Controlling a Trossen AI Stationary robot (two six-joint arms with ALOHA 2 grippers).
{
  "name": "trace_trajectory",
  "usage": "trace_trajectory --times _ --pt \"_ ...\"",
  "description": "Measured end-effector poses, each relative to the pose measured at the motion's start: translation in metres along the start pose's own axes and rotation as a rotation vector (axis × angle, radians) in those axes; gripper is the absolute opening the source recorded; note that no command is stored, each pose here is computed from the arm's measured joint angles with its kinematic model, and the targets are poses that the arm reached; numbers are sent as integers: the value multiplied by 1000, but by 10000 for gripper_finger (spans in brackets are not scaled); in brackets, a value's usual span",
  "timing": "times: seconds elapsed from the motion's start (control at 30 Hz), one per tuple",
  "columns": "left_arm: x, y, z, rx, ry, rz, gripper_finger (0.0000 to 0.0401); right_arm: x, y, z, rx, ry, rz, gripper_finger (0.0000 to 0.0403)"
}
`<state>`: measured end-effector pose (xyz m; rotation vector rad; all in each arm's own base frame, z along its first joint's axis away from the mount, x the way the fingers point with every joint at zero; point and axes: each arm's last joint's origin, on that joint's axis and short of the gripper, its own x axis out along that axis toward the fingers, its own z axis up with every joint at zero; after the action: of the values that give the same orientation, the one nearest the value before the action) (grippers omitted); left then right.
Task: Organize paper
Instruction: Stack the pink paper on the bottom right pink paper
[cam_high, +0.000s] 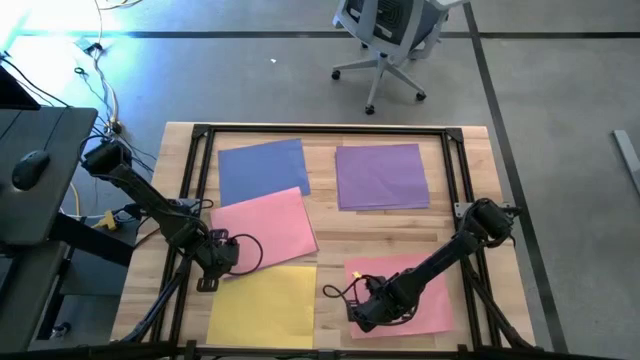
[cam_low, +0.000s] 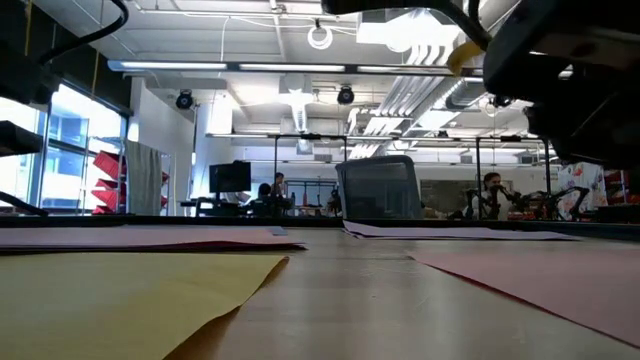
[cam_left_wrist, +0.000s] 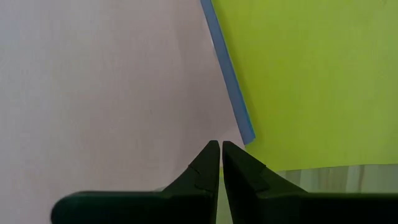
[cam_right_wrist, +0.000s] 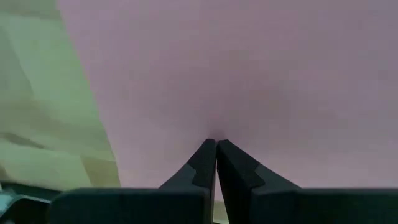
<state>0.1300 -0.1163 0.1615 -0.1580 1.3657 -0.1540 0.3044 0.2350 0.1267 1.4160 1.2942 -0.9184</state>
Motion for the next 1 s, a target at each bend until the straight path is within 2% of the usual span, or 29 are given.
trace_trajectory --times 0.43,0.57,0.7,0.87,1.0 --pt "-4 1 -1 -26 27 26 0 -2 3 -1 12 -19 11 0" --pt "-19 -2 4 -16 29 92 0 -10 11 -7 -9 -33 10 0" --pt "-32 -7 12 20 -28 125 0 -32 29 -13 -47 -44 48 0" --pt "-35 3 19 -63 -119 267 0 -63 61 3 -112 -97 116 4" --pt "-34 23 26 -136 -183 422 0 -82 88 32 -180 -157 202 39"
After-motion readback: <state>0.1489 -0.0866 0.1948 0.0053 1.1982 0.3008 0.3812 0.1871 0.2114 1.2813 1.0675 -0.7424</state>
